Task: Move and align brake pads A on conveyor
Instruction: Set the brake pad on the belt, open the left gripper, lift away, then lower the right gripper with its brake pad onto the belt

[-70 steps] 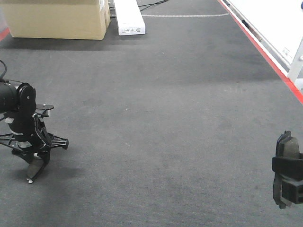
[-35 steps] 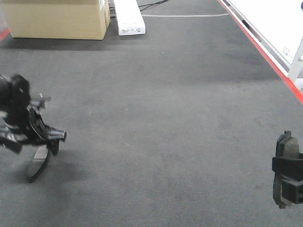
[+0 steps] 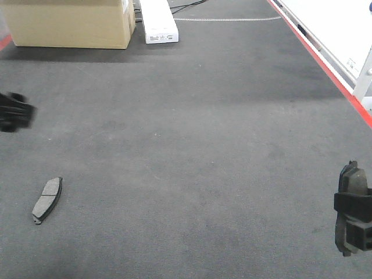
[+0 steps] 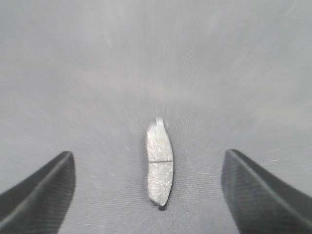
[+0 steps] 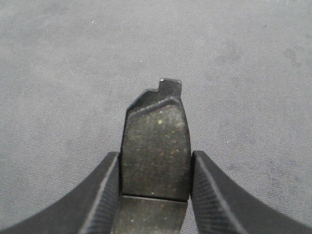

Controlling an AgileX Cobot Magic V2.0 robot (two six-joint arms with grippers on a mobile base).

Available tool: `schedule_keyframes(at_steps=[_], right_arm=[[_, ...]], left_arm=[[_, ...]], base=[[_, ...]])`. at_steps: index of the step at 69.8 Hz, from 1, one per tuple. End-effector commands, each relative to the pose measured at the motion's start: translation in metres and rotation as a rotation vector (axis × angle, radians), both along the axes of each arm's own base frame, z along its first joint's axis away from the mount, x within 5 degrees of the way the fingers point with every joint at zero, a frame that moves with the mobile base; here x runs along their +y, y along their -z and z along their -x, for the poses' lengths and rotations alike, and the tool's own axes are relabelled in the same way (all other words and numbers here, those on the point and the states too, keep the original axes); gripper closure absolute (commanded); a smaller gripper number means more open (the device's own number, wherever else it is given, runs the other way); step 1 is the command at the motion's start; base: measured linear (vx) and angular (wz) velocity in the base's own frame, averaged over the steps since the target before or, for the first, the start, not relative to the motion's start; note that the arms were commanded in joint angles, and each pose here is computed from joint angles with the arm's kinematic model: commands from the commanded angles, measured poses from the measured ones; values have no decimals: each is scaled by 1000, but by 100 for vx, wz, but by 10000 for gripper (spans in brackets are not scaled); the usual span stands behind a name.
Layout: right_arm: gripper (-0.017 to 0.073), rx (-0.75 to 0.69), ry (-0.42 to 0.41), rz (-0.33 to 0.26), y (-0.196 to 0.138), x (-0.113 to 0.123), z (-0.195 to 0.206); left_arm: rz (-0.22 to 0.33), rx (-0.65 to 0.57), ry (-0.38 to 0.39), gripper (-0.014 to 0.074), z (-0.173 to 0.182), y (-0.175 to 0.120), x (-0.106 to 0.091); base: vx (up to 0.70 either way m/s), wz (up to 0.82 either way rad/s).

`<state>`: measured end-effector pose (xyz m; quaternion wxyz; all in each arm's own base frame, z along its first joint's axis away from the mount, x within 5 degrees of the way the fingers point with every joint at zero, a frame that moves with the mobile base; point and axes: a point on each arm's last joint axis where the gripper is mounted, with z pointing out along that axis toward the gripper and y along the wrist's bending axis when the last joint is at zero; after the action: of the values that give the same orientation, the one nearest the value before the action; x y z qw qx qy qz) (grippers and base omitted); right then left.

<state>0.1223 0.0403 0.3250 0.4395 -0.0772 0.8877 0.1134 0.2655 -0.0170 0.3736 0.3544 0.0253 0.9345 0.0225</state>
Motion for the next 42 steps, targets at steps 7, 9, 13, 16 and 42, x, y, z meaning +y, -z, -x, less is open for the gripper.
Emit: schedule_keyframes(at_steps=[7,9,13,16,42], right_arm=[[563,-105,5,-22,-16,0,-4],[563,-105,5,-22,-16,0,-4],[563,-105,5,-22,-16,0,-4],[563,-105,5,-22,-16,0,-4],[563,-105,5,-22,-16,0,-4]], left_arm=[[26,-292,20,46,71,-29,5],[26,-326,22,46,82,-28,6],[28,-403,27,46,107,-27,8],[31,-436,29,46,119,-22,9],[52,-588,25,46,213,16,18]], base=[[0,0],[0,0],[0,0],[0,0],[0,0]])
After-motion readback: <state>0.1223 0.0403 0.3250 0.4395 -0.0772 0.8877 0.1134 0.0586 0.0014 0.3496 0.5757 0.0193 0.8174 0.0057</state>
